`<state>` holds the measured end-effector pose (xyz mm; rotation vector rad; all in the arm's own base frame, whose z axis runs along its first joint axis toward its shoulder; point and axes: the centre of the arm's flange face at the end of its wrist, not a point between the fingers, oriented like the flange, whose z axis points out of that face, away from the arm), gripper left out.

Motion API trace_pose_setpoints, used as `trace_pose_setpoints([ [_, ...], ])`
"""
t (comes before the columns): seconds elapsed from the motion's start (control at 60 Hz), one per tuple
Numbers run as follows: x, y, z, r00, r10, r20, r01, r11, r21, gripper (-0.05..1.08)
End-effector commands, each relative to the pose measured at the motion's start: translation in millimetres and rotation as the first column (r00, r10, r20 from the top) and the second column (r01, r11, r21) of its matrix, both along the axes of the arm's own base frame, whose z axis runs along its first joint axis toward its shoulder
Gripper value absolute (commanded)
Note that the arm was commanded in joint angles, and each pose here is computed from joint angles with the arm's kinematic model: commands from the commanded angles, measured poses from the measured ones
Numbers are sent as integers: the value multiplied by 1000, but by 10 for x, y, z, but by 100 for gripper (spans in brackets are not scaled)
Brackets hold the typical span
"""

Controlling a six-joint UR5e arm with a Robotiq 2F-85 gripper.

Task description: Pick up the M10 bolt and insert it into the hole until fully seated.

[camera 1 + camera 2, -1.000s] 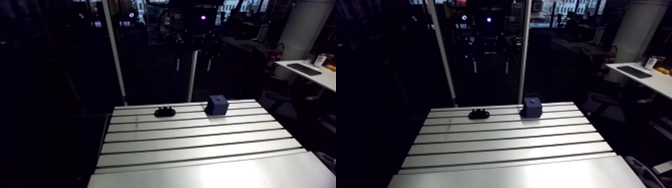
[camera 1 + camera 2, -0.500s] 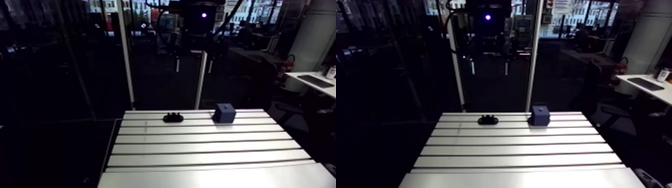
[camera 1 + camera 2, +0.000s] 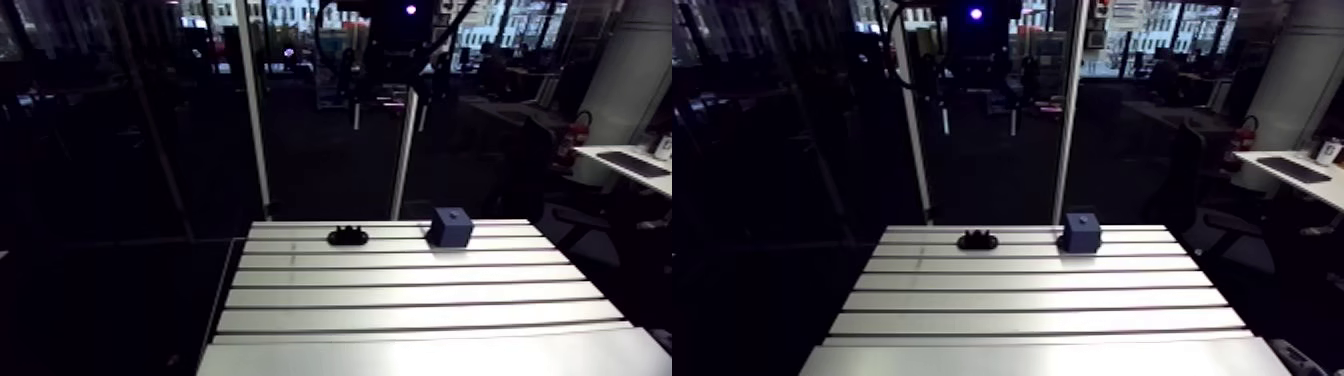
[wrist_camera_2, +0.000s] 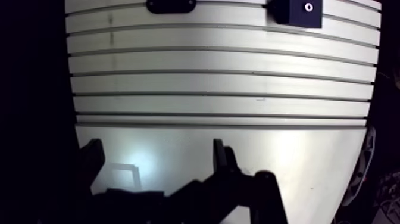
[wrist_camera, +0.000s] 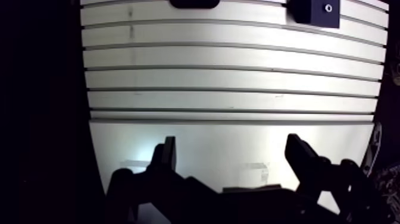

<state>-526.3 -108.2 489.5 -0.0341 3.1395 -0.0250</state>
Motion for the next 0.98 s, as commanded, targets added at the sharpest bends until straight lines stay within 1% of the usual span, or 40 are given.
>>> trace_pose_setpoints([
  [0.017, -35, -9, -7, 1000, 13, 0, -13, 1000, 0, 0],
  [0.117, -42, -8, 16, 1000, 13, -7, -13, 1000, 0, 0],
  [0.25, -46, -10, 2, 1000, 13, -4, -13, 1000, -2, 0],
  [0.35, -53, -8, 3, 1000, 13, -5, -13, 1000, 0, 0],
  [0.45, -61, -10, -19, 1000, 13, -1, -13, 1000, -3, 0],
  [0.6, -81, -7, -27, 1000, 13, -1, -13, 1000, -1, 0],
  [0.983, -82, -6, -35, 1000, 13, -1, -13, 1000, 0, 0],
])
